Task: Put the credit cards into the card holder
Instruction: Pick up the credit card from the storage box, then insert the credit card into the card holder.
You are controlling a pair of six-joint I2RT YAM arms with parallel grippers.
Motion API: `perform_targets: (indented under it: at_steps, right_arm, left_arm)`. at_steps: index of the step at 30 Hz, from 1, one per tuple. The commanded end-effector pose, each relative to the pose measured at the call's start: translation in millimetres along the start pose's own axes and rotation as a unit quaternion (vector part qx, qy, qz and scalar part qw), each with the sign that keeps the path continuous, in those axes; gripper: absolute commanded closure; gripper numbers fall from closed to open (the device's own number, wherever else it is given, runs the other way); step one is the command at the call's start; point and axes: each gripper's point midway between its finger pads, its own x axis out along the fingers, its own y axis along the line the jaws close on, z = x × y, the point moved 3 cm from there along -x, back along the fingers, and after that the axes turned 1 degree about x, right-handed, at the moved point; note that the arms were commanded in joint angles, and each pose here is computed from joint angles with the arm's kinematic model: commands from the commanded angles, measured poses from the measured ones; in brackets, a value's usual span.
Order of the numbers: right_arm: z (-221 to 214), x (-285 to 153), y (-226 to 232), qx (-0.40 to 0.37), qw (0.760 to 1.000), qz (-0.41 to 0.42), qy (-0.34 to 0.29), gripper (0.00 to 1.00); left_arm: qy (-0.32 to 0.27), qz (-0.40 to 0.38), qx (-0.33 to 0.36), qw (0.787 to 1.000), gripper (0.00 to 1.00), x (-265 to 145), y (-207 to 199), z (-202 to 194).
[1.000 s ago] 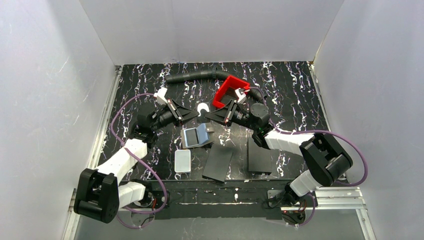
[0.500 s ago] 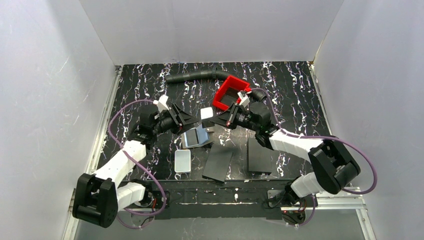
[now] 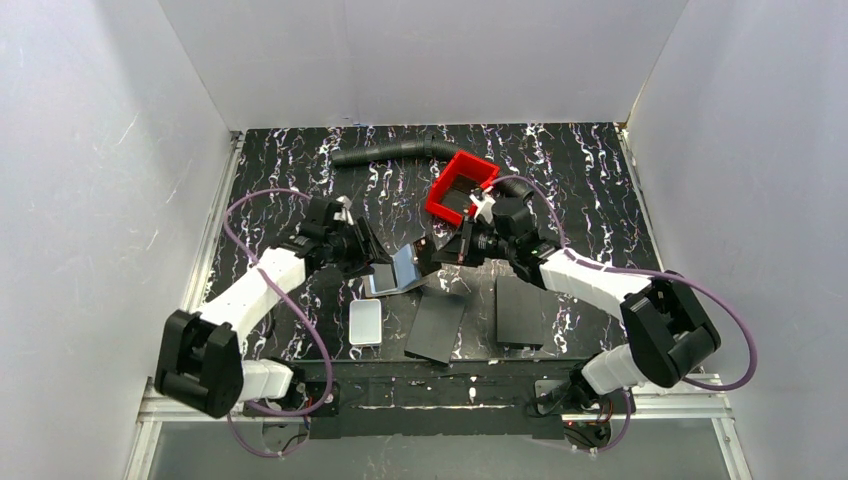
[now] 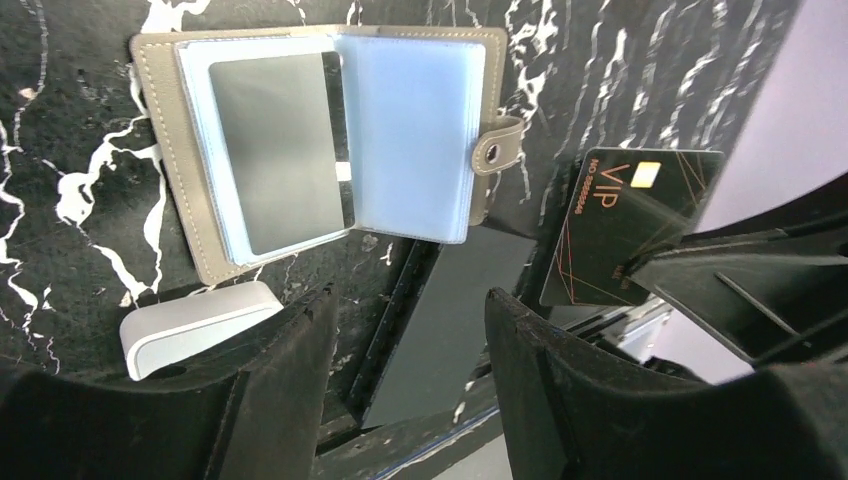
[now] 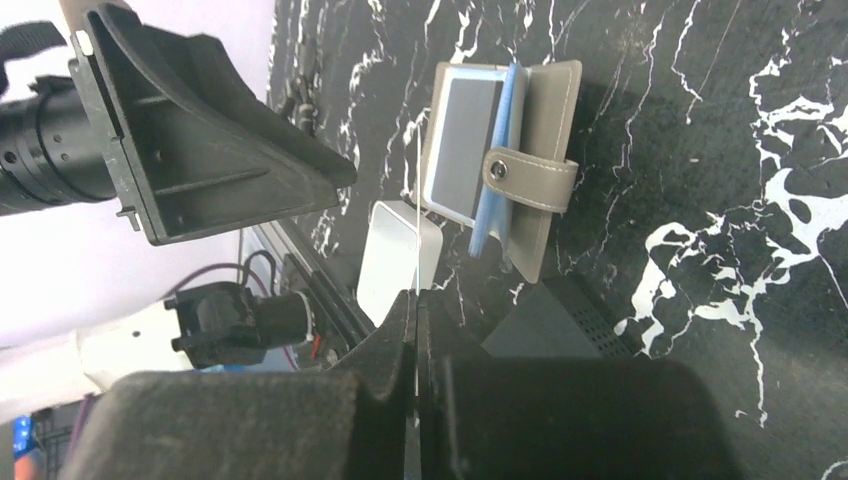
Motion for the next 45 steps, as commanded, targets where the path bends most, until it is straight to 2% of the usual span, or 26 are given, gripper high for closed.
perform_targets:
  at_steps: [1,5,7,9,12,14,16,21,26,27,28,31,35,38,42,45]
  right_arm:
    - [-3,4,4,-0.034,0.999,0.005,0.041,0.99]
    - [-4,9,14,-0.058,0.997,0.004,0.055,0.99]
    - [-4,12,20,-0.060,0.997,0.011,0.055,0.99]
    - [-2,16,22,-0.049,0.998,0.023,0.045,0.99]
    - [2,21,33,-0.005,0.997,0.072,0.020,0.99]
    - [7,23,45,0.029,0.992,0.119,0.003,0.99]
    - [10,22,52,0.057,0.986,0.157,-0.012,0.99]
    - [17,14,62,0.086,0.974,0.202,-0.049,0.99]
    - [21,7,70,0.112,0.962,0.238,-0.068,0.99]
    - [22,6,72,0.117,0.960,0.246,-0.070,0.99]
    - [23,5,74,0.122,0.957,0.253,-0.072,0.99]
    - [25,1,78,0.132,0.950,0.272,-0.079,0.99]
    - [26,1,82,0.138,0.946,0.284,-0.072,0.99]
    - [26,0,86,0.141,0.942,0.295,-0.071,0.99]
    - [24,3,86,0.142,0.942,0.296,-0.065,0.99]
    - [22,3,87,0.146,0.940,0.304,-0.062,0.99]
  left_arm:
    - [0.021,0.051,0.046,0.997,0.47,7,2,-3]
    - [0.002,0.068,0.050,0.996,0.48,7,7,3]
    - [0.016,0.030,0.053,0.998,0.47,5,-2,1]
    - [0.028,-0.074,0.057,0.995,0.42,1,-27,1]
    - [0.041,-0.236,0.043,0.970,0.38,-15,-62,-4]
    - [0.026,-0.268,0.038,0.962,0.36,-25,-69,-3]
    - [0.013,-0.270,0.034,0.962,0.36,-31,-71,-1]
    - [-0.017,-0.259,-0.027,0.965,0.39,-38,-70,6]
    - [-0.047,-0.265,-0.052,0.962,0.61,-47,-72,10]
    - [-0.054,-0.264,-0.055,0.961,0.63,-49,-72,11]
    - [-0.065,-0.263,-0.058,0.961,0.63,-51,-71,12]
    - [-0.090,-0.260,-0.064,0.959,0.50,-57,-70,15]
    - [-0.091,-0.263,-0.054,0.959,0.48,-59,-75,19]
    - [-0.074,-0.263,-0.058,0.960,0.52,-55,-76,19]
    - [-0.086,-0.266,-0.048,0.959,0.65,-58,-79,23]
    - [-0.091,-0.271,-0.039,0.957,0.70,-61,-82,24]
